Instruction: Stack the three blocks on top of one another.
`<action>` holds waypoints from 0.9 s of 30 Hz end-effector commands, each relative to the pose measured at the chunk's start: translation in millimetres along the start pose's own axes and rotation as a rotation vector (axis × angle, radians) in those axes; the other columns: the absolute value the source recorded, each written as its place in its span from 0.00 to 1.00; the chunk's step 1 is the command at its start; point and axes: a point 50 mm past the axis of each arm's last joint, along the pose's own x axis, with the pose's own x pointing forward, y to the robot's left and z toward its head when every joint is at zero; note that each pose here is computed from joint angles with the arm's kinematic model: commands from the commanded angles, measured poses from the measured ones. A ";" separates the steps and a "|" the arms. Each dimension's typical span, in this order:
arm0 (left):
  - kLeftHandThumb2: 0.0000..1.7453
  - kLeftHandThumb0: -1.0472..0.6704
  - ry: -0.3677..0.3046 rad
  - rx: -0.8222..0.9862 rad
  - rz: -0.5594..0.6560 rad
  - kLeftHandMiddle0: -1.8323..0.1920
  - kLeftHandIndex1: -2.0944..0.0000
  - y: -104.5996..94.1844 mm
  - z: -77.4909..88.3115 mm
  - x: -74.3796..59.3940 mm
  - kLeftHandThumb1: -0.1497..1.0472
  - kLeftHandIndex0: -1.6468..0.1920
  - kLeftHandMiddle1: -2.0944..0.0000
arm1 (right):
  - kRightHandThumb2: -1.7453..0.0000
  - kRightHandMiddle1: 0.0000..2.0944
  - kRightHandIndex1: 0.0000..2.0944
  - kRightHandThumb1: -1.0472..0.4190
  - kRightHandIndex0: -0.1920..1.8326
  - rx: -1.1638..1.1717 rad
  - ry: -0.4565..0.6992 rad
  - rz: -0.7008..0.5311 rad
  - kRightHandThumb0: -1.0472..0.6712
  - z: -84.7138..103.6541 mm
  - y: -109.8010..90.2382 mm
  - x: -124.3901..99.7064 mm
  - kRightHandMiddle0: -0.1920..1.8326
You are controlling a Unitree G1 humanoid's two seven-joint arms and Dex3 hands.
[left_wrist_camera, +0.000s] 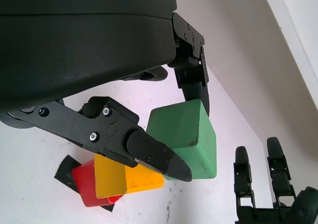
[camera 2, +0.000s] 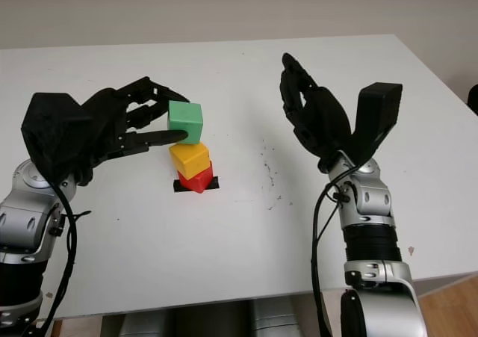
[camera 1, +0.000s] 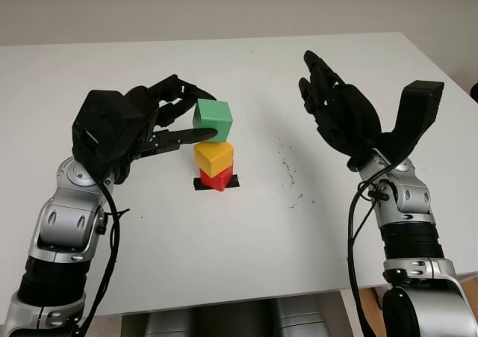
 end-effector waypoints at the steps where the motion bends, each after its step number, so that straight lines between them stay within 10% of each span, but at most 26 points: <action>1: 0.03 0.38 -0.010 0.006 -0.001 0.75 0.24 -0.4 0.2 -0.8 0.99 0.66 0.98 | 0.68 0.02 0.02 0.00 0.01 -0.001 -0.022 0.001 0.21 6.3 -0.7 -1.5 0.03; 27: 0.03 0.38 0.046 -0.011 -0.034 0.77 0.22 -9.9 -6.9 -6.4 0.98 0.67 0.98 | 0.65 0.00 0.00 0.00 0.00 0.032 -0.036 -0.002 0.21 4.5 -5.1 -5.2 0.00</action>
